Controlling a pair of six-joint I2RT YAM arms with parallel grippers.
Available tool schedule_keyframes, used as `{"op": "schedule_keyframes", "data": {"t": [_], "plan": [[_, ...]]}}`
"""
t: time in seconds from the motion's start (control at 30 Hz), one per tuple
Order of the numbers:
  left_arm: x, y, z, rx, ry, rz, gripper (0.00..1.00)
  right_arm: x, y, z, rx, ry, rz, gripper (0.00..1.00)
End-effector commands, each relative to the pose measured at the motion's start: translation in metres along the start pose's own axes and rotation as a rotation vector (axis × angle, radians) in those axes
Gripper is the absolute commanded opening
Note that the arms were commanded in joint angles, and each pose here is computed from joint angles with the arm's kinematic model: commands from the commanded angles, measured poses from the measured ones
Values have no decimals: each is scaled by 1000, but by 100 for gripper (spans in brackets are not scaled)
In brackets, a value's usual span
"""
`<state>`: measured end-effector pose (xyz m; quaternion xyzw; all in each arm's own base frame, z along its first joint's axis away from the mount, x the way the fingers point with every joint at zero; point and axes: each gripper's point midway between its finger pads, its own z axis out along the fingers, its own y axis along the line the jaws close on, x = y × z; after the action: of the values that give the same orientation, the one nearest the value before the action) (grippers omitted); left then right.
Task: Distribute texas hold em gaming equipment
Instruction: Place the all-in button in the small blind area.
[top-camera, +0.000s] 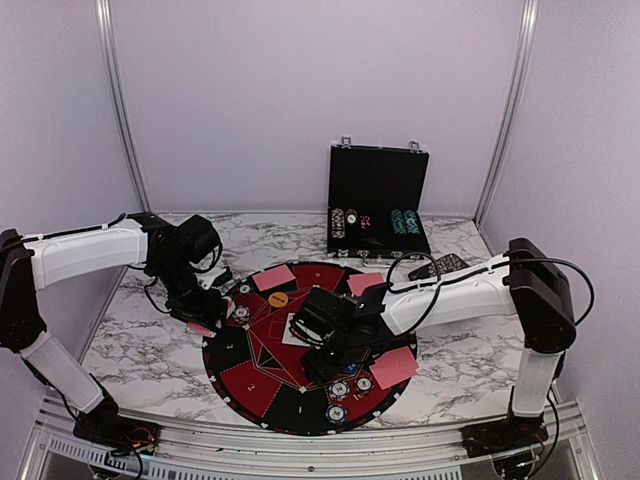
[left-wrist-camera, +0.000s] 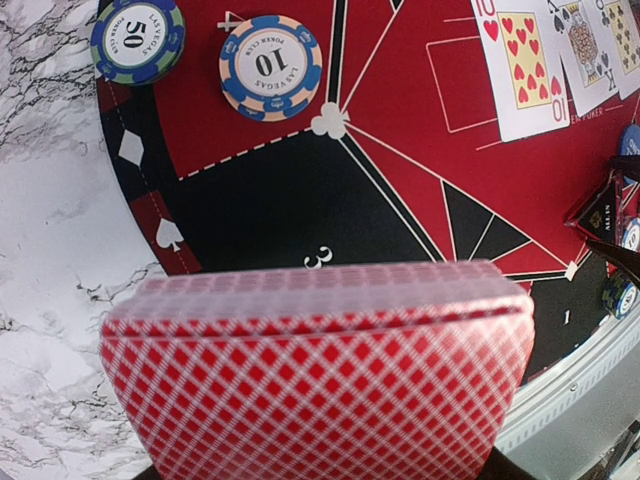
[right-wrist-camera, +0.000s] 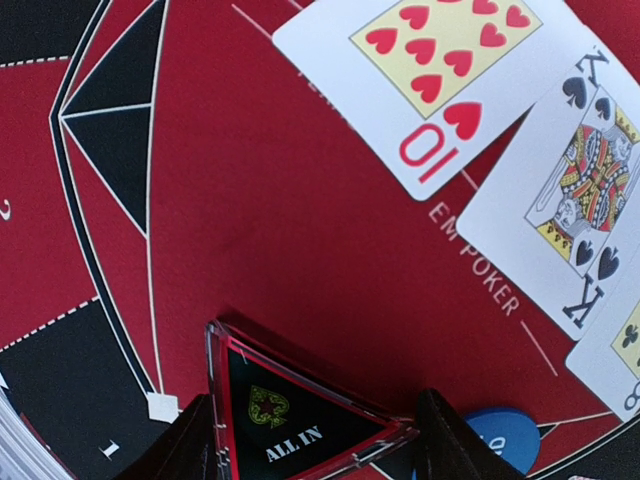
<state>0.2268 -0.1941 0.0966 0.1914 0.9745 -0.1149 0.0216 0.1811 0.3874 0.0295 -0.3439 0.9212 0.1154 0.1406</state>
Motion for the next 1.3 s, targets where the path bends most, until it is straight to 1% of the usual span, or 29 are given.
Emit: {"op": "schedule_keyframes", "data": {"t": [0.0,0.17,0.43,0.57,0.7,0.97,1.27], "plan": [[-6,-4,-2,18,-16,13,49,-6,5,-16,-1,-39,-4,50],[-6,-4,-2,18,-15,14,49,-8,6,-17,-2,-40,-9,55],[-6,-3,-1,18,-12,14,49,-9,7,-17,-2,-42,-7,59],[-5,-3,-2,16,-14,14,49,-10,7,-19,-6,-48,-7,65],[-5,-3,-2,15,-13,14,49,-11,8,-20,-6,-51,-11,67],[-5,-3,-1,18,-10,13,49,-16,9,-27,-9,-67,-10,68],[-6,-4,-1,20,-9,14,49,-31,6,-44,3,-116,3,70]]}}
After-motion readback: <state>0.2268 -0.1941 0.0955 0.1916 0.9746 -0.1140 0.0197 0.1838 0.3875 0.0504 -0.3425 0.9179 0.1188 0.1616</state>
